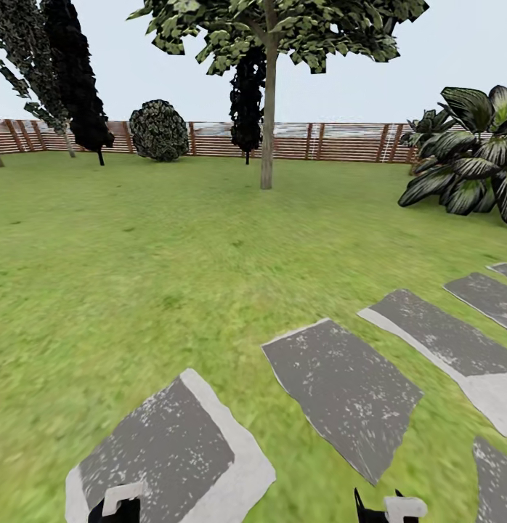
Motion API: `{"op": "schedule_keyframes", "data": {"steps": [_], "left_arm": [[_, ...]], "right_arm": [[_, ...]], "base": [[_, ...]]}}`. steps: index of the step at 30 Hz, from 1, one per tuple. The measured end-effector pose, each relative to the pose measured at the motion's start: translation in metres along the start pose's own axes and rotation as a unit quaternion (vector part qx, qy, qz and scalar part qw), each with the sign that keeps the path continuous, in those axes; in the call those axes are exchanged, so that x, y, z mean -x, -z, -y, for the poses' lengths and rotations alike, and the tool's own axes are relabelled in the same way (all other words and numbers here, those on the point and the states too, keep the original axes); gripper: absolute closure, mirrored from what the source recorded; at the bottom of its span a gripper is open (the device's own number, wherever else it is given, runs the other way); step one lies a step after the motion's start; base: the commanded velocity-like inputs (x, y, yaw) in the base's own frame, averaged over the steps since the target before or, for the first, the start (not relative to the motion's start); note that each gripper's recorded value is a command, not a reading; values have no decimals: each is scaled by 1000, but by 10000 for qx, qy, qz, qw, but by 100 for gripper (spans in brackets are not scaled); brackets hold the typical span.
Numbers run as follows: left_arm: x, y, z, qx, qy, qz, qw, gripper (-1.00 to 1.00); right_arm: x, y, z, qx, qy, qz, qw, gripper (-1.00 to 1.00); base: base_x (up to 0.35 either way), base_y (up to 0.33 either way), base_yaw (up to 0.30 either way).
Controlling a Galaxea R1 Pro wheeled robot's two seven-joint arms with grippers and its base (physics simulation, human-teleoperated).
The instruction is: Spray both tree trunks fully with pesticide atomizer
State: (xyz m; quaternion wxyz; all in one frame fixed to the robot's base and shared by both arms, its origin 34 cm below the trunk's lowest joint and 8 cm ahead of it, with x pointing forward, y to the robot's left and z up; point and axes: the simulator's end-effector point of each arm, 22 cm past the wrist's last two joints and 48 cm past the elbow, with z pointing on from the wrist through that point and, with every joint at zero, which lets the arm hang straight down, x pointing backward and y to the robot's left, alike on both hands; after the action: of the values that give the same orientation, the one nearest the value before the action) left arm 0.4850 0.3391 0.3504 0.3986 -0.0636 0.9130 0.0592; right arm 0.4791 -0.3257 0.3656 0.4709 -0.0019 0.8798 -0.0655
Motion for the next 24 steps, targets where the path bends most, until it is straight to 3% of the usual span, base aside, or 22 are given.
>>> {"op": "schedule_keyframes", "data": {"steps": [11,20,24], "left_arm": [[0,0,-1,9,-3,4,10000,100],[0,0,-5,58,38,1,10000,100],[0,0,-9,111,94,1,9999,100]], "right_arm": [[0,0,1,-16,-8,2,10000,-100],[0,0,1,-20,-11,1,10000,-100],[0,0,2,-25,-8,4,10000,-100]], "base": [[339,0,5],[339,0,211],[339,0,53]]}}
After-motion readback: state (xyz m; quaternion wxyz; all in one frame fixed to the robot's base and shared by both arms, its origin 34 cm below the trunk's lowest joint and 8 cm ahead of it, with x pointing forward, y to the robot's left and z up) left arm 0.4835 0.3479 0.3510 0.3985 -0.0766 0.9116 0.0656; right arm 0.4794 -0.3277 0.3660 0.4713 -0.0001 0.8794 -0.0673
